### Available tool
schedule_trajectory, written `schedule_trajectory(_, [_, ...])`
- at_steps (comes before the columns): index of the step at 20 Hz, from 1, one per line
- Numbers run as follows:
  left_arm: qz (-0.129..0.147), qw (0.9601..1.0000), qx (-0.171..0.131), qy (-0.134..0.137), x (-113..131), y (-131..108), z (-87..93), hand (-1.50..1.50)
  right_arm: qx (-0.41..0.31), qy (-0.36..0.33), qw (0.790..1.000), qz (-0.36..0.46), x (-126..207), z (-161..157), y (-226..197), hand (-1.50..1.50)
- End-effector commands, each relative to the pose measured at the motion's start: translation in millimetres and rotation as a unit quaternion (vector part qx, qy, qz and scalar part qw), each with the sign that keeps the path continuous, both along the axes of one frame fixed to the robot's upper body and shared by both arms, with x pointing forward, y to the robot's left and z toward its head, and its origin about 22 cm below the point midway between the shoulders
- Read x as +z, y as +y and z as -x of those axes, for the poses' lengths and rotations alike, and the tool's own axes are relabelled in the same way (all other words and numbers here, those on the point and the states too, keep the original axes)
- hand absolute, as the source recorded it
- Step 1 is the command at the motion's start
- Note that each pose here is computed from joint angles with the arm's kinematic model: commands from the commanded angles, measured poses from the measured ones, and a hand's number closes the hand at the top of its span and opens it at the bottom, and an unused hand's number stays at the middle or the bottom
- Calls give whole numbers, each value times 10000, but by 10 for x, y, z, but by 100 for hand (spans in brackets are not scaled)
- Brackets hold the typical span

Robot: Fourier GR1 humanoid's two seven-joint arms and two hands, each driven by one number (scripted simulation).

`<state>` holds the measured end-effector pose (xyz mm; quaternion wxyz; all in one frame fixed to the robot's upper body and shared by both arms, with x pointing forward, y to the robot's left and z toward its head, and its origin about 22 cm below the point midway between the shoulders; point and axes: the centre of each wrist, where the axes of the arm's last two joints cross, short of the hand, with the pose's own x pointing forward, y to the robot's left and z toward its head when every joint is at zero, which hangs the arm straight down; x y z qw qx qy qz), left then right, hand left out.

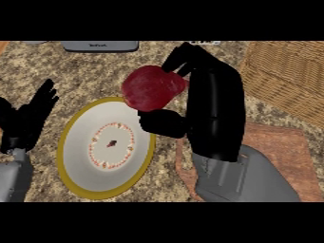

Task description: Pick the pear from the cutting board and place it in the basket

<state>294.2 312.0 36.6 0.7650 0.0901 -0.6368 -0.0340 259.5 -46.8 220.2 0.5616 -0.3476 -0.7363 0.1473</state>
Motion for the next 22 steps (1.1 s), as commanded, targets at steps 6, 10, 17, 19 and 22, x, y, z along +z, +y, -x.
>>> schedule_trajectory(6, [39, 10000, 55, -27, 196, -14, -113, 0, -953, -60, 9954, -17, 548, -476, -315, 150])
schedule_trajectory(10, [23, 10000, -53, -6, 42, -94, -36, 0, -1569, -4, 9876, 92, 796, -674, -596, 150])
schedule_trajectory(17, [38, 10000, 47, 15, 55, 36, 10, 0, -2257, 70, 9729, 498, 815, -1074, -987, 150])
schedule_trajectory(19, [81, 10000, -27, 14, 21, -80, 28, 0, -2335, 51, 9714, 436, 642, -1136, -1324, 150])
schedule_trajectory(22, [51, 10000, -13, 45, -2, 153, 81, 0, -2342, 134, 9709, 487, 535, -1077, -1814, 150])
